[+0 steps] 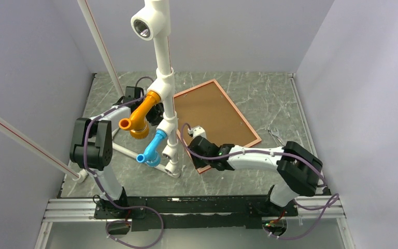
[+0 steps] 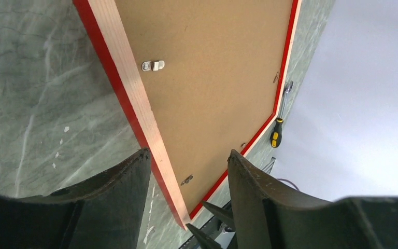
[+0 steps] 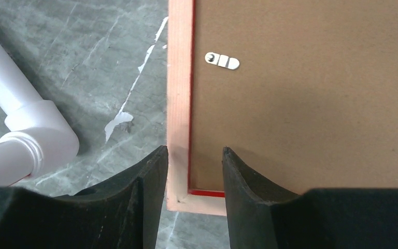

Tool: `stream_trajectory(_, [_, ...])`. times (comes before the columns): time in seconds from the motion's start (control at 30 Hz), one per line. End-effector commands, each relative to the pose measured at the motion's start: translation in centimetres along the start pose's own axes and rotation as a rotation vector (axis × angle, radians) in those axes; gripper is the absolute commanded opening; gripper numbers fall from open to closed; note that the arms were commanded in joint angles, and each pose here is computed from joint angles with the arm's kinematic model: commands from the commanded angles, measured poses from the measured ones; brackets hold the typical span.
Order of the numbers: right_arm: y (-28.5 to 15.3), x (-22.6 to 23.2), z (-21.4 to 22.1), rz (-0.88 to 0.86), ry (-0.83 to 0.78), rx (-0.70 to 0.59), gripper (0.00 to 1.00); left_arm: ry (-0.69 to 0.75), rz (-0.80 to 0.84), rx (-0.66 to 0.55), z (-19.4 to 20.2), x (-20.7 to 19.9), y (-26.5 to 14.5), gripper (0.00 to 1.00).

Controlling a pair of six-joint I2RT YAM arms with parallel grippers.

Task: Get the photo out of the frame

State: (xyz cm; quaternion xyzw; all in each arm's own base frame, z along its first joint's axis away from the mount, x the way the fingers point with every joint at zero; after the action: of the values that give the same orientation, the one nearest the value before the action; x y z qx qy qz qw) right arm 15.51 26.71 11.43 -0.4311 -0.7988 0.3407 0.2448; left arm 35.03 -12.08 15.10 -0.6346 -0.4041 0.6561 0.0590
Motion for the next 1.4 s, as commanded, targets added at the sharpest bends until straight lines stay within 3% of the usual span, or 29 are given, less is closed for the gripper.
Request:
stream_trajectory(0.0, [0.8,1.9,-1.2,-0.009,-0.023,-0.055,0.45,-0.011,0.037,-0.049,-1.0,-0.3,-0.5,0.61])
stream_trajectory(0.1, [1.5,2.7,-1.0,0.019,-0.044,-0.041,0.44,-0.022,0.073,-0.051,-0.8,0.1,-0.5,0.63])
stream_trajectory(0.27, [2.1,3.1,-0.4,0.122,-0.088,-0.053,0.29,-0.076,0.127,-0.037,-0.1,0.8,0.0,0.63])
stream_trajectory(0.6, [2.8,3.3,0.7,0.173,-0.092,-0.067,0.27,-0.092,0.108,-0.057,0.3,1.2,-0.1,0.64])
stream_trajectory(0.73, [2.8,3.2,1.0,0.146,-0.066,-0.099,0.15,-0.078,0.109,-0.047,0.0,1.0,-0.1,0.65])
stream_trajectory(0.83, [2.5,2.9,1.0,0.158,-0.062,-0.109,0.0,-0.084,0.102,-0.046,0.1,1.3,0.1,0.65])
stream_trajectory(1.0, [1.7,1.6,0.5,0.105,-0.027,-0.155,0.0,-0.112,0.127,-0.035,0.4,1.6,0.4,0.66])
stream_trajectory(1.17, [0.2,1.4,-0.9,-0.071,0.002,-0.194,0.0,-0.105,0.172,-0.037,0.7,1.4,0.7,0.73])
stream_trajectory(1.37, [-1.6,-0.2,-3.4,-0.126,0.104,-0.235,0.0,-0.083,0.217,-0.019,1.8,1.0,1.4,0.8])
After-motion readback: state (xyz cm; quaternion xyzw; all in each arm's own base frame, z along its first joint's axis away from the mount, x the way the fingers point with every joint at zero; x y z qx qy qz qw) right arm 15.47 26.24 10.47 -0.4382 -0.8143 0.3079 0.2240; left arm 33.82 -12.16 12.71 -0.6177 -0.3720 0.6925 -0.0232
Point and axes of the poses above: each gripper's point midway between its finger pads, its own y axis out along the fingers, its own x axis along the line the jaws close on, z = x × y, the point moved 9 cm from there along -y, back along the fingers, and after that the axes turned 1 degree about -y, right-handed, at the moved point
